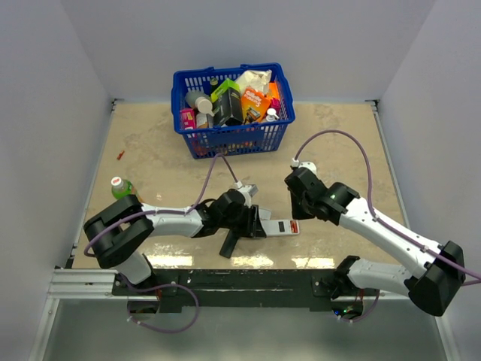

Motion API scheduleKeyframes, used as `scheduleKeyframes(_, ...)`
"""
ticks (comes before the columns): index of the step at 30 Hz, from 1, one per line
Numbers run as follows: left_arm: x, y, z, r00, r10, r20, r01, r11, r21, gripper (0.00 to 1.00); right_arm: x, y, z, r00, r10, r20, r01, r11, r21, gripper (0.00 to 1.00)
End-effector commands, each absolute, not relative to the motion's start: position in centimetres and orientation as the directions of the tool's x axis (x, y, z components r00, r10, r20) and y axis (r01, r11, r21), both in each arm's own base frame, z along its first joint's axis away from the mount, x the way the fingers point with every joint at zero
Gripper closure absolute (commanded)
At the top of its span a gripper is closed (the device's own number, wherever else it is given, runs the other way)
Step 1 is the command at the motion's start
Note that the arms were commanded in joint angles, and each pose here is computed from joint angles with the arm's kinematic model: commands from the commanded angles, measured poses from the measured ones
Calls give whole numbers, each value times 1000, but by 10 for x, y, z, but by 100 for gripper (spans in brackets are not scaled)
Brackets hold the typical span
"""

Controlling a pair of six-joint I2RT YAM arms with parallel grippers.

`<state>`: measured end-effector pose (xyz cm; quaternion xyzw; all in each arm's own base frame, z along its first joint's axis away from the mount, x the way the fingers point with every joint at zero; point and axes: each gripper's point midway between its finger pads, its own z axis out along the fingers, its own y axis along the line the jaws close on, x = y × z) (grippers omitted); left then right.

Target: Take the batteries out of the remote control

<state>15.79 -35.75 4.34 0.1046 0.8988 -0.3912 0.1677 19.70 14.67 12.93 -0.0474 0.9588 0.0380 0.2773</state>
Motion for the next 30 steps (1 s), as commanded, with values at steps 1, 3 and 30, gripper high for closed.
scheduleKeyframes(1, 162, -370, 47, -913, 38, -407, 335, 642, -690, 57, 201, 143, 127, -833, -31, -553, -68, 997, 47, 100)
scheduleKeyframes(3, 161, -370, 45, -913, 42, -405, 334, 647, -686, 58, 202, 142, 129, -828, -24, -560, -58, 997, 43, 100)
scheduleKeyframes(30, 160, -380, 56, -880, 30, -474, 388, 620, -682, 47, 178, 176, 127, -825, -20, -564, -216, 935, 282, 100)
